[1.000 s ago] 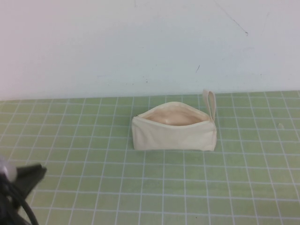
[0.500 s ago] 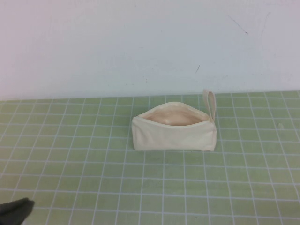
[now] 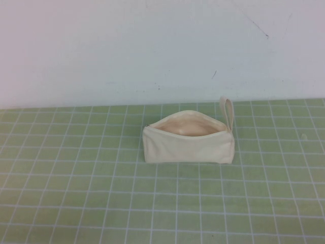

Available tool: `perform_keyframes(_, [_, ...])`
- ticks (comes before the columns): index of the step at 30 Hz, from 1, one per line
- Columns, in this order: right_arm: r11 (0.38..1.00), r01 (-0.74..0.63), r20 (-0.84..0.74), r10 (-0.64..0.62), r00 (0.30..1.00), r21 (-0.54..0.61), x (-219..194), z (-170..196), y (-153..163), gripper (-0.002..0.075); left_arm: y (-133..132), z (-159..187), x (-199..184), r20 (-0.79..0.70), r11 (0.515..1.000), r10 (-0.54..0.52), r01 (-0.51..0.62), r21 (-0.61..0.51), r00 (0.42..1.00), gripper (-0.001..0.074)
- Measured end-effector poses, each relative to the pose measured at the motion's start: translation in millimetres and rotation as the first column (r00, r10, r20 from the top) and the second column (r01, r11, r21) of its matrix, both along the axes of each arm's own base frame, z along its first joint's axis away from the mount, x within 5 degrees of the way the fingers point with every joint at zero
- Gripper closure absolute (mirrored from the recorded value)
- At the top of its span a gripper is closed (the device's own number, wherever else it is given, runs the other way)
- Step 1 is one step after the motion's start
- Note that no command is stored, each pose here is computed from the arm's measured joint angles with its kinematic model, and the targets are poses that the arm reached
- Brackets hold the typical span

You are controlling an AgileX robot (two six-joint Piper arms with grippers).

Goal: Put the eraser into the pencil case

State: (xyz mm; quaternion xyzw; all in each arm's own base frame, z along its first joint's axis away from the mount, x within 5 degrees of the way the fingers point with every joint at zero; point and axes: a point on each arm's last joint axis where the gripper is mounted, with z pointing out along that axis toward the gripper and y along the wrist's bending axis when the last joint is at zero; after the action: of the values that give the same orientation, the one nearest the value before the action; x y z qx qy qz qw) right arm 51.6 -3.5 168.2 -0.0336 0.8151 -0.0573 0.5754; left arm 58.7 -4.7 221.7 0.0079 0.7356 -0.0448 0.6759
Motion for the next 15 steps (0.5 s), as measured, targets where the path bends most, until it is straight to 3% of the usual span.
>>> perform_keyframes(3, [1.0,0.0,0.0,0.0,1.0,0.0,0.0,0.0,0.0,0.0727,2.1,-22.8,0.9,0.008,0.998,0.041,-0.041,-0.055,0.999,0.0736])
perform_keyframes(8, [1.0,0.0,0.0,0.0,1.0,0.0,0.0,0.0,0.0,0.0727,1.4,-41.3,-3.6,-0.128,0.994,0.04,-0.052,-0.095,0.991,0.0736])
perform_keyframes(15, [1.0,0.0,0.0,0.0,1.0,0.0,0.0,0.0,0.0,0.0727,0.2,-47.6,-5.9,-0.21,0.992,0.029,-0.054,-0.115,0.977,0.0736])
